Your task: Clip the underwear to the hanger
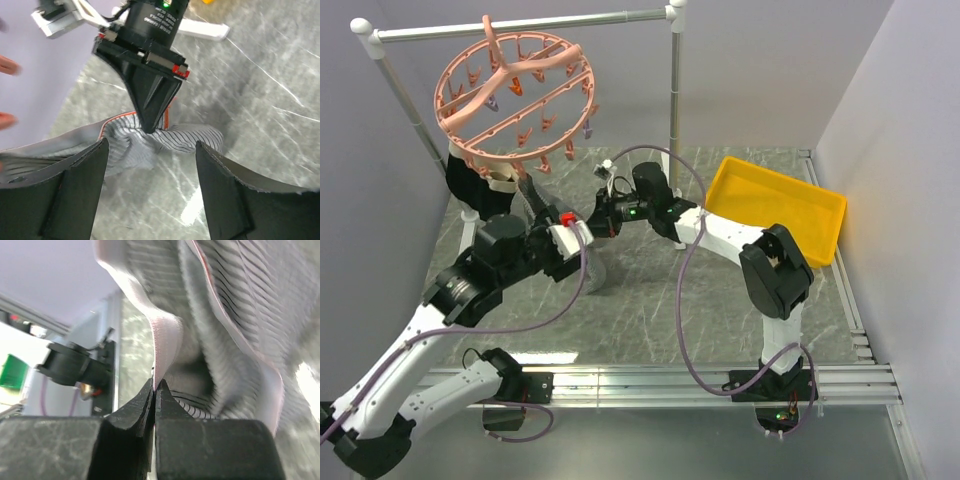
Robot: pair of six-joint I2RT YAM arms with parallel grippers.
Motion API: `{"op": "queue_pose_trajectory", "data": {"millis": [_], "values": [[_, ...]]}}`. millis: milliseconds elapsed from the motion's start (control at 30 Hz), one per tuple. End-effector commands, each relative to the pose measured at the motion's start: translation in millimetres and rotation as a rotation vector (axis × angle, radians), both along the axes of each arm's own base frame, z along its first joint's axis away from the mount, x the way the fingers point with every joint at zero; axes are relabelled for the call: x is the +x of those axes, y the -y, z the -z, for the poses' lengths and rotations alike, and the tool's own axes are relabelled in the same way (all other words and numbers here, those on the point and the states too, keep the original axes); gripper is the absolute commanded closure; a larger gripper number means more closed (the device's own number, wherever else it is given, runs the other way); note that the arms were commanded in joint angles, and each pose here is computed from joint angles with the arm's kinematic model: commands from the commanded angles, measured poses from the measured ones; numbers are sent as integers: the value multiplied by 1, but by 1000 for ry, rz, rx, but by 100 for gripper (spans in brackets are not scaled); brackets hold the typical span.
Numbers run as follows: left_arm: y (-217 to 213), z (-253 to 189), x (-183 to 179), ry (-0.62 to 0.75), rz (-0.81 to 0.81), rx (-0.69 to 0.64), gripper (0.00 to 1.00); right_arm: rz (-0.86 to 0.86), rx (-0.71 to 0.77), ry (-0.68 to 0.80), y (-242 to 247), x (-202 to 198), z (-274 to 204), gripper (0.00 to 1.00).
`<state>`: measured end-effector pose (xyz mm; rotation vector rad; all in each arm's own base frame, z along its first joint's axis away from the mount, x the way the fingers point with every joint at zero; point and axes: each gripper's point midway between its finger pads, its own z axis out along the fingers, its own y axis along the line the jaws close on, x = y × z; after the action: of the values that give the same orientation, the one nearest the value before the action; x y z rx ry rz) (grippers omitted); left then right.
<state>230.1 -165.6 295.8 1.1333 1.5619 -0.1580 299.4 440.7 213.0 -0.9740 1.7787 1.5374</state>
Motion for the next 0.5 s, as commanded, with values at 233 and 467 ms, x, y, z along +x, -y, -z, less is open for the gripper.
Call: {"op": "queue_pose_trajectory", "data": {"millis": [233, 467], "values": [[2, 14, 20, -82, 82, -30, 25, 124, -173, 204, 18, 1, 5, 100], [-11, 16, 54, -139, 127, 15, 25, 146, -234, 262, 25, 2, 5, 100]]}}
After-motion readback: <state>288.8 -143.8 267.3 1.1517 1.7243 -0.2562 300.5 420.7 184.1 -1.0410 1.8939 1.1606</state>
